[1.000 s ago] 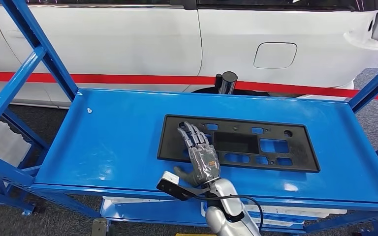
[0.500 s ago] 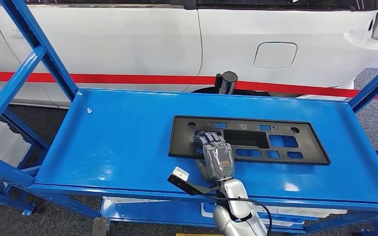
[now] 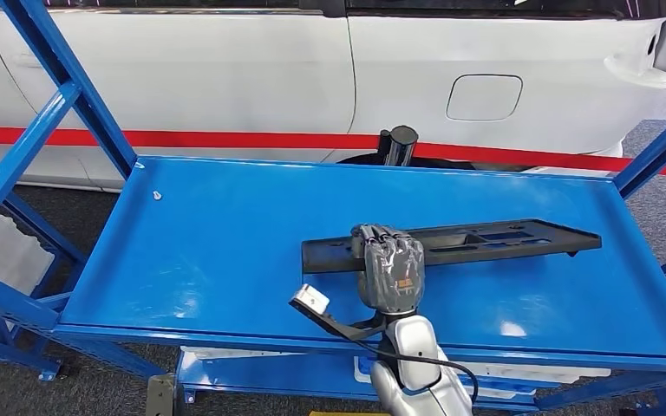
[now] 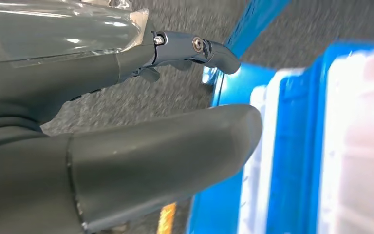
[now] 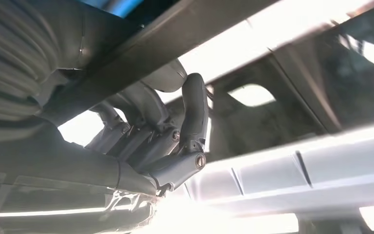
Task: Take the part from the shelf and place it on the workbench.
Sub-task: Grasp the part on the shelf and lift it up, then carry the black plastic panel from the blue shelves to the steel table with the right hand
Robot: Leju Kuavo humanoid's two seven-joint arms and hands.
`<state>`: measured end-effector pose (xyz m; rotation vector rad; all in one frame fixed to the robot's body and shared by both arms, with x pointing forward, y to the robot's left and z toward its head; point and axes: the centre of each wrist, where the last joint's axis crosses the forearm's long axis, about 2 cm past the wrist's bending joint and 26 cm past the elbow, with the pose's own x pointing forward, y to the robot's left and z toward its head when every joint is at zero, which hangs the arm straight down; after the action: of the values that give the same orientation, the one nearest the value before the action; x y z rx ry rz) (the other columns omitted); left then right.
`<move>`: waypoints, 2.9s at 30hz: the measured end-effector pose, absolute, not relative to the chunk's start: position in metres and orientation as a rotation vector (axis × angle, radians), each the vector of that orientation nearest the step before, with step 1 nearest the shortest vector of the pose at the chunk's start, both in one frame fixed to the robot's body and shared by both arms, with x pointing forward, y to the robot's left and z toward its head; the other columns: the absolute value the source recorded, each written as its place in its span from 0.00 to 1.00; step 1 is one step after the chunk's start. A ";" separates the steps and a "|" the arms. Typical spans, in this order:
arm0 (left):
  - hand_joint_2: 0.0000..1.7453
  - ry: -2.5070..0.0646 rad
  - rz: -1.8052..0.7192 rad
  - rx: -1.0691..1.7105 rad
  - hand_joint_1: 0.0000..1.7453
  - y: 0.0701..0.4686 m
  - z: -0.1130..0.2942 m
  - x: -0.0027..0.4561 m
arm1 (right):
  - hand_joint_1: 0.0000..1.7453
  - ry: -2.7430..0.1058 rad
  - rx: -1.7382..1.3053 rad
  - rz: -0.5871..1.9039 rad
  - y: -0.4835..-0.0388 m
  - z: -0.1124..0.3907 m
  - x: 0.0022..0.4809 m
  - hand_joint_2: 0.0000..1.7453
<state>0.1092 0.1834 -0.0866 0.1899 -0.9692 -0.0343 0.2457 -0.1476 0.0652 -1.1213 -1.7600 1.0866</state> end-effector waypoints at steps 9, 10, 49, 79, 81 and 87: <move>1.00 -1.046 0.024 0.226 0.00 0.193 -0.086 0.120 | 1.00 -1.958 -1.203 1.035 -0.135 0.107 0.263 1.00; 1.00 -1.046 0.026 0.223 0.00 0.194 -0.086 0.121 | 1.00 -1.971 -1.211 1.031 -0.137 0.109 0.264 1.00; 0.00 -1.084 -0.018 0.019 0.00 0.190 -0.073 0.162 | 1.00 -2.010 -1.244 0.964 -0.231 0.182 0.329 1.00; 0.00 -0.982 0.038 -0.025 0.00 0.203 -0.076 0.162 | 1.00 -2.059 -0.814 0.553 -0.245 0.174 0.318 1.00; 0.00 -0.967 0.034 -0.020 0.00 0.205 -0.076 0.162 | 1.00 -2.057 -0.801 0.527 -0.250 0.170 0.313 1.00; 0.00 -0.939 0.045 -0.035 0.00 0.207 -0.076 0.164 | 1.00 -2.057 -0.802 0.505 -0.267 0.159 0.304 1.00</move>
<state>0.1639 0.2072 -0.0758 -0.0351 -0.9394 0.0446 0.3041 -0.2674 0.1593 -0.8017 -2.0570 0.5046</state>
